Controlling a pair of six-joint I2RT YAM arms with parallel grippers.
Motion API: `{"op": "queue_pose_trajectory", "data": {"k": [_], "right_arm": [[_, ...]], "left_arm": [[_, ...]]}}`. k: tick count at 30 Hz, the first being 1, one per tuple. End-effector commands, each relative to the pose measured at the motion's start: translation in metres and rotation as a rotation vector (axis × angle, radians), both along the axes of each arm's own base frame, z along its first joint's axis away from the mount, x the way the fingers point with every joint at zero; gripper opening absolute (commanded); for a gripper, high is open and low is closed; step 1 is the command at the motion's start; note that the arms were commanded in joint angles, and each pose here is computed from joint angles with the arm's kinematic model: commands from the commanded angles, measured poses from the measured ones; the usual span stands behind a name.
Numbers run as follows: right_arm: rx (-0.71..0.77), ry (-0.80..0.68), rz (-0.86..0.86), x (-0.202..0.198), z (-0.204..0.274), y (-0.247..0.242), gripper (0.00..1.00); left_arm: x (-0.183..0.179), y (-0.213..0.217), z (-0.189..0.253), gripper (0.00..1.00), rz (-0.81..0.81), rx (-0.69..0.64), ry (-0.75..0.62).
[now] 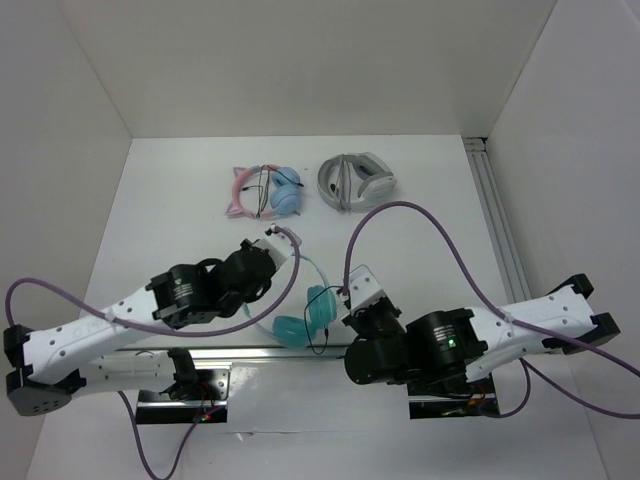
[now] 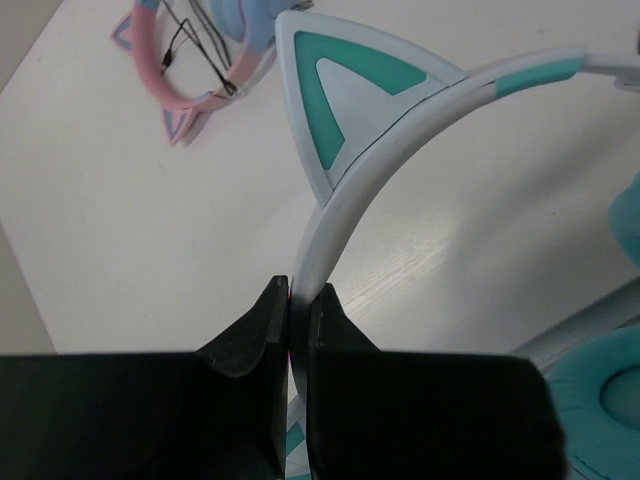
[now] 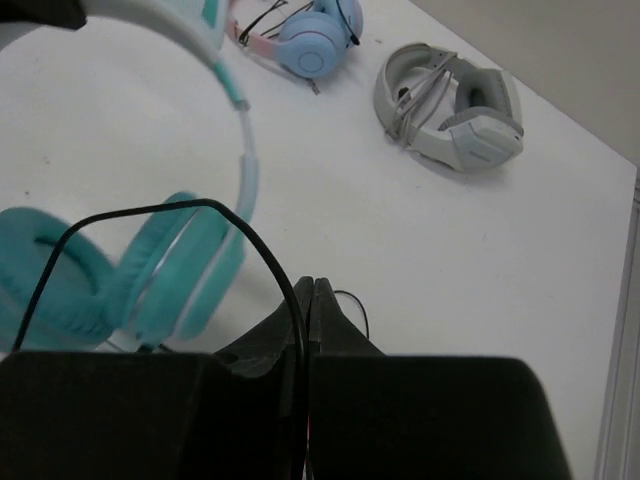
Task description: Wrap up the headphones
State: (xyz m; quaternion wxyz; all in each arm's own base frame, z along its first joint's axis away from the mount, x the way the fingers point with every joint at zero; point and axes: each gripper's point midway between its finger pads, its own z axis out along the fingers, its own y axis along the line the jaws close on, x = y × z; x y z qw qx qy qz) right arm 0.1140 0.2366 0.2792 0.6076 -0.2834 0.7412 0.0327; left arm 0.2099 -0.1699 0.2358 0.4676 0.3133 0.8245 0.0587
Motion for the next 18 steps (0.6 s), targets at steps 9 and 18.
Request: {"op": "queue_pose_trajectory", "data": {"k": [9, 18], "right_arm": [[0.085, -0.088, -0.051, 0.011, 0.038, -0.012, 0.00], [0.098, -0.022, -0.073, 0.034, 0.005, -0.001, 0.00]], "left_arm": [[-0.054, -0.070, -0.003, 0.00, -0.448, -0.132, 0.156], [-0.069, -0.073, 0.038, 0.00, -0.525, -0.262, 0.128]]}}
